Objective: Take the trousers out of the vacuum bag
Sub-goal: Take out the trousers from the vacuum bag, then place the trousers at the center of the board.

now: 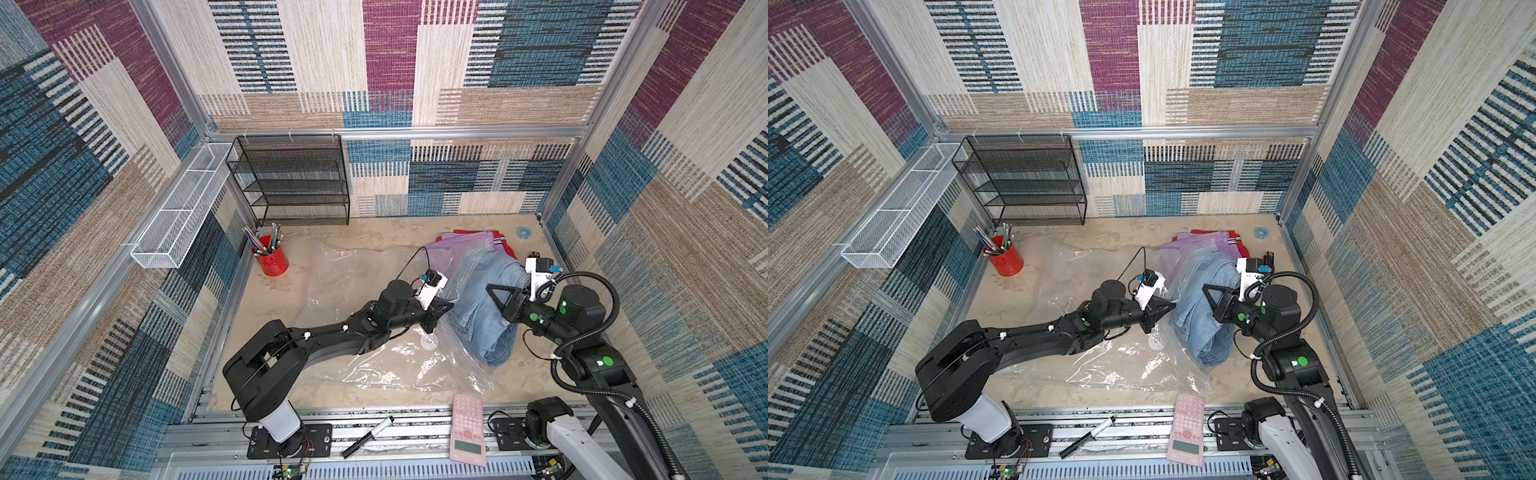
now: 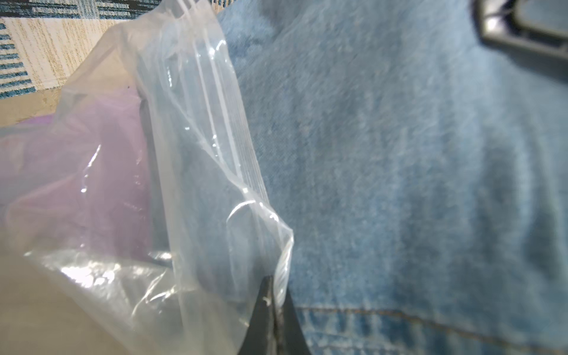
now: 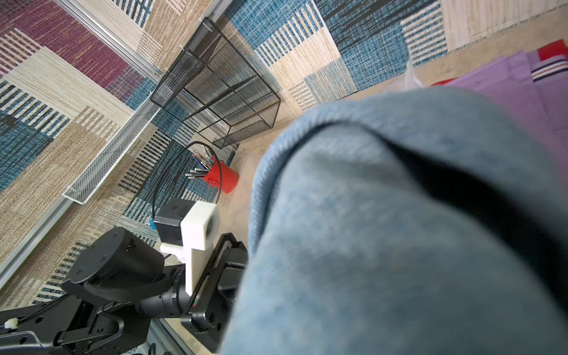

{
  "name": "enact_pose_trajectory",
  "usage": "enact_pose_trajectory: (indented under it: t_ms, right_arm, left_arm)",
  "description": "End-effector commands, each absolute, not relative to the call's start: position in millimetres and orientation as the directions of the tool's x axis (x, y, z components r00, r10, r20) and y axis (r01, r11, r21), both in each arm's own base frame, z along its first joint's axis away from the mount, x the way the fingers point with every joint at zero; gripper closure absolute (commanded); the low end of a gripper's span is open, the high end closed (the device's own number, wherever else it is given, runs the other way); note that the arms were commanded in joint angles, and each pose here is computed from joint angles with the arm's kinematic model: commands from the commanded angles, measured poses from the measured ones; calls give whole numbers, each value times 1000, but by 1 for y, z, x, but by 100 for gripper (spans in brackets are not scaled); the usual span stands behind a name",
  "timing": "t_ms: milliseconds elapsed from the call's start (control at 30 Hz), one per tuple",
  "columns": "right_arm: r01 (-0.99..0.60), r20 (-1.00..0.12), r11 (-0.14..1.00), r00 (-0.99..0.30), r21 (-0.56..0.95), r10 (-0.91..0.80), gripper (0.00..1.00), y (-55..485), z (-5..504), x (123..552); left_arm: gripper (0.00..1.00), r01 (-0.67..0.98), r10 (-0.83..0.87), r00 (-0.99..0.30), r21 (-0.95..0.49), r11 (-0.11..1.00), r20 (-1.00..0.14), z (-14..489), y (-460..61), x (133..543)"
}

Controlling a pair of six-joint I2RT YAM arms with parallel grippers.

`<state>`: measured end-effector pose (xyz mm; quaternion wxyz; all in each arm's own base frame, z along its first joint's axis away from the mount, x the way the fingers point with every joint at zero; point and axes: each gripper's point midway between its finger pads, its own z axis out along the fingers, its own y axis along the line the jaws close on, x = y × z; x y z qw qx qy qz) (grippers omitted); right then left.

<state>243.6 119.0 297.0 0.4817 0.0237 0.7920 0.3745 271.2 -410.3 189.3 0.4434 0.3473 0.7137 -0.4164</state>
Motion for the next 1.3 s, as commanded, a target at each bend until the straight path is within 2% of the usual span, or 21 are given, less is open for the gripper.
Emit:
enact_pose_trajectory:
  t_ms: [0,400,700,1000,1267]
  right_arm:
    - [-400,-812,723,-427,564,397,100,117,333,244]
    - [-495,-808,650,-467,576,361,100,130,365,206]
    - [-562,-838,623,-407,544,364,100,130,415,180]
    - [-617,-848,583,-358,529,390,100,130,442,162]
    - [-475,-863,724,-205,501,463,100,96,453,189]
  left_arm:
    - [100,836,107,-397,-312,451,-911,186,-406,279]
    - [100,772,50,-409,-317,551,-911,194,-395,302]
    - [100,704,1,-444,-348,619,-896,193,-391,323]
    - [100,658,-19,-470,-365,659,-882,187,-388,333]
    - [100,628,-27,-495,-380,679,-868,181,-380,331]
